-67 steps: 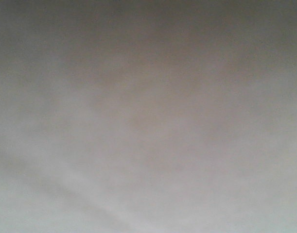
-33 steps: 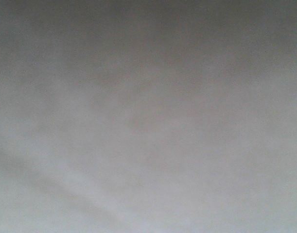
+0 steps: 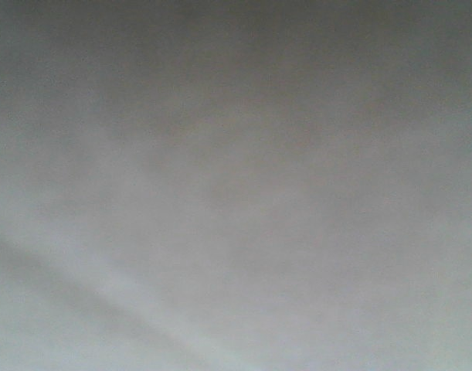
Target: Grab box from left shelf to table start
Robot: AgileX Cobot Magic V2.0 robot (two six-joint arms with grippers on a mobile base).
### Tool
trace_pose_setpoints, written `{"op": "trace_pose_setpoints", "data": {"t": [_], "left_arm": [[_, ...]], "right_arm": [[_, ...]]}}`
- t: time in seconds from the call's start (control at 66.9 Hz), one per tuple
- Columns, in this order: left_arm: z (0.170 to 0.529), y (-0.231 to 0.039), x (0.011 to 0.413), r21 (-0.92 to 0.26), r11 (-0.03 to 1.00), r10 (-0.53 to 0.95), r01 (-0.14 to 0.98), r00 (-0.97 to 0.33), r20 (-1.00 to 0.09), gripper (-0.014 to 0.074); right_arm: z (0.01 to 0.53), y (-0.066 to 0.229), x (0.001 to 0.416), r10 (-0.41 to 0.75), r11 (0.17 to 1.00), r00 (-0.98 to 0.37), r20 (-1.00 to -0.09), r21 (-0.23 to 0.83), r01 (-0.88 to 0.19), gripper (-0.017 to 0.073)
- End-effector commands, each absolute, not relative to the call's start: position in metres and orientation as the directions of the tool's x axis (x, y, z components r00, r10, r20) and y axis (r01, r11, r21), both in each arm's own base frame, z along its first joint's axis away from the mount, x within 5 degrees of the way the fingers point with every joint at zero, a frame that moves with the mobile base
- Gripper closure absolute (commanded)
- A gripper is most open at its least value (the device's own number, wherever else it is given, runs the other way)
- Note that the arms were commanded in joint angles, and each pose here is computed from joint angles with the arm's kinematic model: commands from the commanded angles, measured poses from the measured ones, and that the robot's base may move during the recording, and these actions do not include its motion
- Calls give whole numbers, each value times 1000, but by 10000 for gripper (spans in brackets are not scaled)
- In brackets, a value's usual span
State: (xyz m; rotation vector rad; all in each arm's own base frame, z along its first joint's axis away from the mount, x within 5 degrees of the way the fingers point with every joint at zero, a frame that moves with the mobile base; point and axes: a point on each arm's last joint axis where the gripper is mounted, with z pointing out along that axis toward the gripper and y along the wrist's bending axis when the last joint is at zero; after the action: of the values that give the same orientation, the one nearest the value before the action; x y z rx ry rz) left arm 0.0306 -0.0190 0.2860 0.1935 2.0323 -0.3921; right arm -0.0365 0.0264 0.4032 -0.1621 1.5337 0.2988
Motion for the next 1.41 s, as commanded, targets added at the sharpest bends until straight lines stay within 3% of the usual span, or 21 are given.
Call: {"op": "trace_pose_setpoints", "data": {"t": [0.0, 1.391], "left_arm": [[290, -16, 34, -98, 948, 46, 302, -437, -898, 685], [290, -16, 34, -98, 948, 46, 302, -437, -898, 685]], "right_arm": [[421, 22, -38, 103, 967, 140, -985, 65, -247, 496], [421, 22, -38, 103, 967, 140, -985, 65, -247, 496]]}}
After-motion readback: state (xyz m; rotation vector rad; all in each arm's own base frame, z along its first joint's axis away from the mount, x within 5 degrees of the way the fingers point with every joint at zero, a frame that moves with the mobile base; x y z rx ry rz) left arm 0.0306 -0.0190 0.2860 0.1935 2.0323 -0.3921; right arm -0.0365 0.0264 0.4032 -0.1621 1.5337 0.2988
